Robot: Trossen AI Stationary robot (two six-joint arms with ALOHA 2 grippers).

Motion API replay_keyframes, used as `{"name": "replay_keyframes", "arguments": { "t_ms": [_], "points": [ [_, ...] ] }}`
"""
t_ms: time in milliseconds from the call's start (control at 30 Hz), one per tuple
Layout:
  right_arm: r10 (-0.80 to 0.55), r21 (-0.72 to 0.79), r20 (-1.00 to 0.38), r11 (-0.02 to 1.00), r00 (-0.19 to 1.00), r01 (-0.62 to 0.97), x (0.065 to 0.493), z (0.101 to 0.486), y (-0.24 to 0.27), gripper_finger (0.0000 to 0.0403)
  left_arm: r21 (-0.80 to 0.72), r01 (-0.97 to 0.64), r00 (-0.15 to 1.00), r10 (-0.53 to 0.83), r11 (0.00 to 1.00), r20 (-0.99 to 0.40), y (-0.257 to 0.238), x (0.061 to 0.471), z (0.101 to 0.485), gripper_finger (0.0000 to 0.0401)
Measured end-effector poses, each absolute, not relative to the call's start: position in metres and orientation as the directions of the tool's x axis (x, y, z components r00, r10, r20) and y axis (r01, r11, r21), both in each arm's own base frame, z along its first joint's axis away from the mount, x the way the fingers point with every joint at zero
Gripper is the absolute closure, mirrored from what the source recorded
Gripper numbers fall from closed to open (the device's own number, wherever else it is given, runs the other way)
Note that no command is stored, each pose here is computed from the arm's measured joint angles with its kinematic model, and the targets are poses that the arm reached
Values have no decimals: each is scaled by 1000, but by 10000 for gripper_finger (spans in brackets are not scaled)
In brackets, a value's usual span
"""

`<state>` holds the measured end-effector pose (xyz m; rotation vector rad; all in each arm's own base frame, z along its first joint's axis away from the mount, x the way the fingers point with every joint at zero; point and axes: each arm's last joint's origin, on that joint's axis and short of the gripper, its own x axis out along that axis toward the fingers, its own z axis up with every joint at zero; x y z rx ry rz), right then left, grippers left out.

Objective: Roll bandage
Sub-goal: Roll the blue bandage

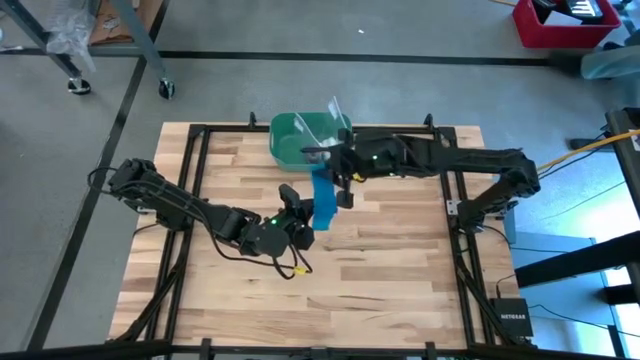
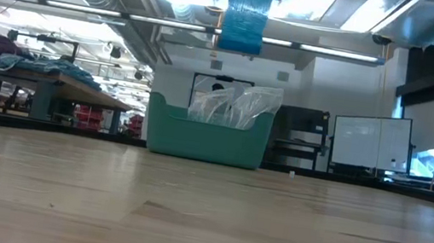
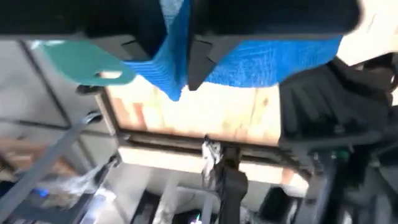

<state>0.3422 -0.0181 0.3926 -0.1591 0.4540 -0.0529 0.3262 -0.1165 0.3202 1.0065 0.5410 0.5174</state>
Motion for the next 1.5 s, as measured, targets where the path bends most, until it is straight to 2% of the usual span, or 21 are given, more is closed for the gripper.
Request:
{"name": "replay_keyframes", "arguments": {
  "t_ms": [267, 467, 967, 1100, 1267, 1500],
  "points": [
    [-84, -150, -509, 989, 857, 8, 353, 368, -18, 200, 885, -153, 754, 631, 440, -183, -116, 326, 320, 386],
    [-78, -134, -507, 991, 859, 11, 347, 385, -16, 149, 883, -160, 752, 634, 441, -181, -116, 326, 320, 386],
    [-19, -109, -527, 993, 849, -46, 319, 423, 4, 143, 828, -225, 739, 644, 514, -199, -108, 328, 318, 386],
    [-17, -104, -502, 994, 865, -41, 300, 437, 4, 143, 743, -239, 770, 589, 625, -247, -96, 326, 323, 386],
    [-18, -103, -473, 994, 881, -34, 278, 451, 3, 143, 545, -247, 822, 471, 801, -319, -77, 311, 340, 386],
    [-49, -122, -491, 992, 870, -13, 272, 451, 2, 143, 410, -182, 870, 340, 894, -356, -75, 302, 348, 386]
  ]
}}
